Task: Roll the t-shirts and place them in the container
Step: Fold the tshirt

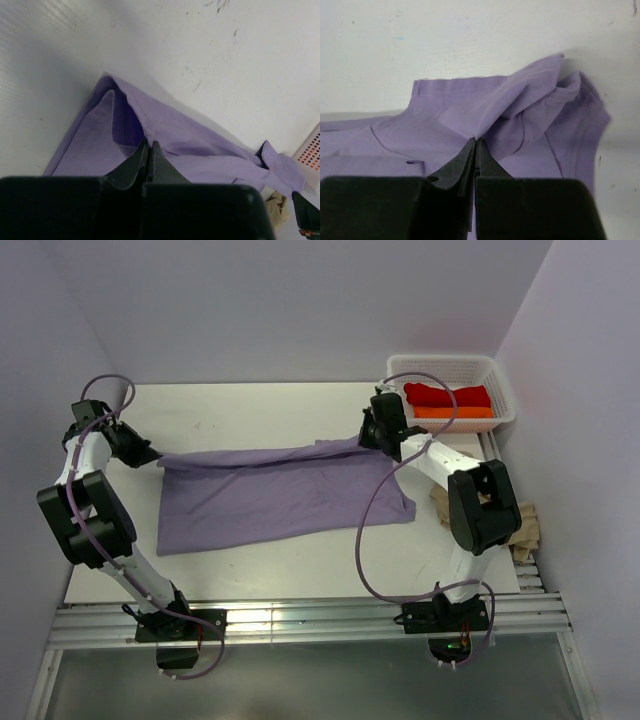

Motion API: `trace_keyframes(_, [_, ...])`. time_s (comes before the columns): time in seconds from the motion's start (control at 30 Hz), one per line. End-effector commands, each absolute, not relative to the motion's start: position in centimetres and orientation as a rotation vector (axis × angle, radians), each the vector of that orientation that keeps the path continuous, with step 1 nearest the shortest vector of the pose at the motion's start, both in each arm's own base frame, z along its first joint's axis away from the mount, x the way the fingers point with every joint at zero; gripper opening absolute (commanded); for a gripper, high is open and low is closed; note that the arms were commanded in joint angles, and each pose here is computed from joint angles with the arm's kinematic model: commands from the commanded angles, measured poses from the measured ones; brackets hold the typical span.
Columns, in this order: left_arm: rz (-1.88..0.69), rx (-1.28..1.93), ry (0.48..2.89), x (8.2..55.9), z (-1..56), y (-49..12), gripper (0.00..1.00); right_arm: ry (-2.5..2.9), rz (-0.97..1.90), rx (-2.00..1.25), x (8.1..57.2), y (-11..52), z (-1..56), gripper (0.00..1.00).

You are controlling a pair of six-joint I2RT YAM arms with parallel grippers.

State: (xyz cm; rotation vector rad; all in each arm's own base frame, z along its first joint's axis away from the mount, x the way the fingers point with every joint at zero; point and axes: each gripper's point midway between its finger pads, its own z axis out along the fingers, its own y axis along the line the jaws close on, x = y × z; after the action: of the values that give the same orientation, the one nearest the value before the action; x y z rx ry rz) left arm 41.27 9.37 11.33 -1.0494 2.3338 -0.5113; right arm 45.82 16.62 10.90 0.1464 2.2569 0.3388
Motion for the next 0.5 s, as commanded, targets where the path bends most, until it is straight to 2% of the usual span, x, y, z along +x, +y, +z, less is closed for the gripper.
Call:
trace_keyframes(0.0, [-0.452, -1.001, 2.305, 40.5, 12.9, 10.0, 0.0, 2.156, 0.356, 0.156, 45.7, 16.7, 14.4, 0.0])
trace_keyframes(0.47, [-0.395, -1.053, 2.363, 37.5, 11.1, 9.9, 0.0, 2.19, 0.318, 0.172, 42.8, 15.7, 13.0, 0.0])
